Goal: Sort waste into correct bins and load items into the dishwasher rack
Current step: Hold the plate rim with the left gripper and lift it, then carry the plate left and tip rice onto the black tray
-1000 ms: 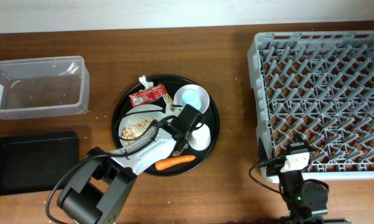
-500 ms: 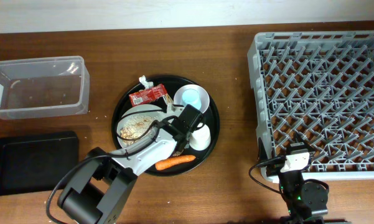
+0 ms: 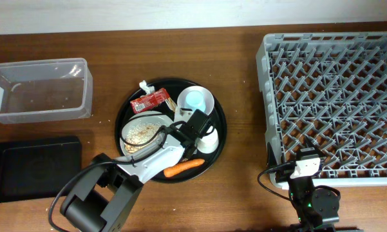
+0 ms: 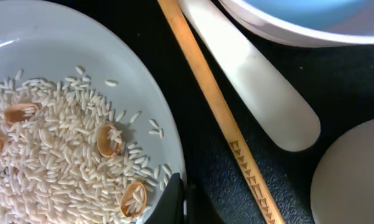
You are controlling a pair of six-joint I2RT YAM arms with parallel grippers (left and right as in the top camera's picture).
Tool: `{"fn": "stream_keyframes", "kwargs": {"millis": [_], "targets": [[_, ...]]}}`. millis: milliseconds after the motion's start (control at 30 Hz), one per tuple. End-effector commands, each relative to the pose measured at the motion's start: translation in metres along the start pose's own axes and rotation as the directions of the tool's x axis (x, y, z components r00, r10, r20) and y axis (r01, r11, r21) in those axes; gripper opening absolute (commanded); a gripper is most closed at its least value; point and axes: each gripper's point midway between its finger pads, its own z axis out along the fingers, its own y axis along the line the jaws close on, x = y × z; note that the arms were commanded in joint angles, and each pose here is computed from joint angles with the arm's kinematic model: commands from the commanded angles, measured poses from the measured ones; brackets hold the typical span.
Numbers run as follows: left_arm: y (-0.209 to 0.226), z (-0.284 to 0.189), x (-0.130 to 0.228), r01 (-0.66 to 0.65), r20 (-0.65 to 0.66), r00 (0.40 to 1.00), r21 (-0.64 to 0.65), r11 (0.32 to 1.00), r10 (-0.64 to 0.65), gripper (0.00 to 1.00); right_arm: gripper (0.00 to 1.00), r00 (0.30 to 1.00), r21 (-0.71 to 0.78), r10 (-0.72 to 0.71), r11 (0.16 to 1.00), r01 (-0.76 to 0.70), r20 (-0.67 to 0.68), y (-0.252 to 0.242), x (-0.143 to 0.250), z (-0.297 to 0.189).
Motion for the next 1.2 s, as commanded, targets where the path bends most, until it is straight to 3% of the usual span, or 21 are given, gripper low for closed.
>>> {"fn": "stream_keyframes", "kwargs": {"millis": [0, 267, 533, 733, 1033, 1167], "targets": [[0.002, -0.004, 0.000, -0.009, 0.009, 1.000, -0.002, 1.000, 0.009, 0.01, 0.99, 1.000, 0.007, 0.008, 1.000, -0.008, -0.005, -0.002, 0.003, 0.000], [0.025, -0.064, -0.022, 0.000, 0.105, 0.995, 0.014, 1.000, -0.002, 0.01, 0.99, 1.000, 0.007, 0.008, 1.000, -0.008, -0.005, -0.002, 0.003, 0.000], [0.031, -0.067, -0.016, -0.092, 0.085, 0.992, -0.010, 0.996, 0.092, 0.01, 0.99, 1.000, 0.007, 0.008, 1.000, -0.008, -0.005, -0.002, 0.003, 0.000], [0.060, -0.084, -0.017, -0.131, 0.038, 0.990, -0.148, 0.980, 0.138, 0.01, 0.99, 1.000, 0.007, 0.008, 1.000, -0.008, -0.005, -0.002, 0.003, 0.000], [0.089, -0.126, -0.014, -0.044, 0.084, 0.995, -0.161, 0.986, 0.058, 0.01, 0.99, 1.000, 0.007, 0.008, 1.000, -0.008, -0.005, -0.002, 0.003, 0.000], [0.119, -0.131, -0.008, 0.008, 0.062, 0.998, -0.224, 0.975, 0.006, 0.01, 0.99, 1.000, 0.007, 0.008, 1.000, -0.008, -0.005, -0.002, 0.003, 0.000]]}}
